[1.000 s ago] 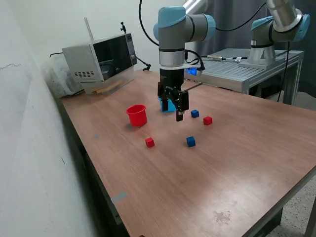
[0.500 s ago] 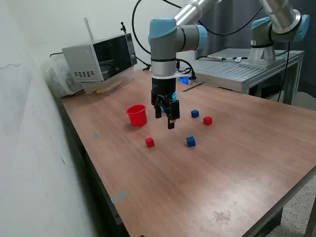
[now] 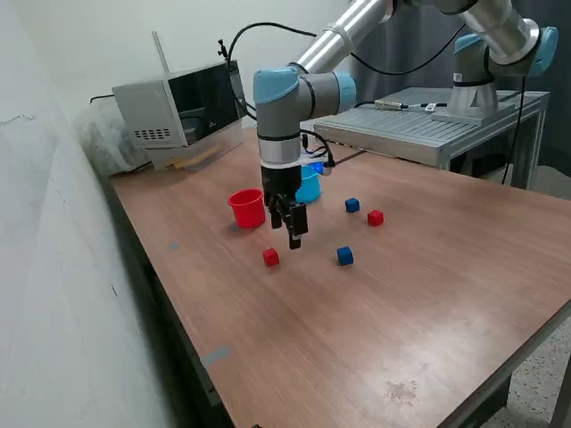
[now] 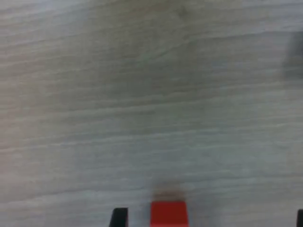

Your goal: Place red objects in the red bin, and blue objects in the blue bin.

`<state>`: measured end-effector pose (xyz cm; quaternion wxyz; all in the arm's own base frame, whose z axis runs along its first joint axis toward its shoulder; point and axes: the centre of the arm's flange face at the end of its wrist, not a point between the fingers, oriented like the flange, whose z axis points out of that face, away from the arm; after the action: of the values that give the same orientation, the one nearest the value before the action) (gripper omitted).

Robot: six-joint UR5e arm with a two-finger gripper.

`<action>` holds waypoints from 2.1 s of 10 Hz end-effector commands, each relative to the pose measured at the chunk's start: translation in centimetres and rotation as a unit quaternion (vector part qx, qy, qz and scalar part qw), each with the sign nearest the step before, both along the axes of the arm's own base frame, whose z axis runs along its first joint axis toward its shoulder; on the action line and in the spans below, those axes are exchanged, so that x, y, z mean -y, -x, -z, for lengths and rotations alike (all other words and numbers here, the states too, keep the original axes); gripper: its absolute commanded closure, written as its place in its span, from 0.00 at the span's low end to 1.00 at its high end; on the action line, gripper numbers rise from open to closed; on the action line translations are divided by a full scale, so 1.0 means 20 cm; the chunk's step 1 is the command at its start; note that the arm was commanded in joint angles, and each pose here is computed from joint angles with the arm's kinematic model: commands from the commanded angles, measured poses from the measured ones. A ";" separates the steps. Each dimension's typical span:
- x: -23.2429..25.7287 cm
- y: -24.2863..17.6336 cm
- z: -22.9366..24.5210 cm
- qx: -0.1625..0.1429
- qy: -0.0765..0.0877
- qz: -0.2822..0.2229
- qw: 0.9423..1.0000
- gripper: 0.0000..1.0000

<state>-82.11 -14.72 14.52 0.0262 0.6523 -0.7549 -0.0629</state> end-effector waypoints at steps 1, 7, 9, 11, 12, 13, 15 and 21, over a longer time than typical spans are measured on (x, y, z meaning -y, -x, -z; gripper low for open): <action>-0.08 0.05 0.05 -0.001 0.000 0.008 1.000 0.00; -0.04 0.08 0.07 -0.005 0.000 0.000 1.000 0.00; -0.02 0.09 0.10 -0.005 0.001 -0.003 1.000 0.00; -0.02 0.10 0.10 -0.007 0.001 -0.003 1.000 0.00; -0.02 0.10 0.09 -0.007 0.000 -0.010 1.000 0.00; -0.03 0.11 0.09 -0.008 -0.001 -0.012 1.000 0.00; -0.05 0.13 0.14 -0.006 -0.002 -0.011 1.000 0.00; -0.08 0.15 0.14 -0.010 -0.002 -0.007 1.000 0.00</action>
<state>-84.88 -13.27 11.59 0.0307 0.6579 -0.7494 -0.0688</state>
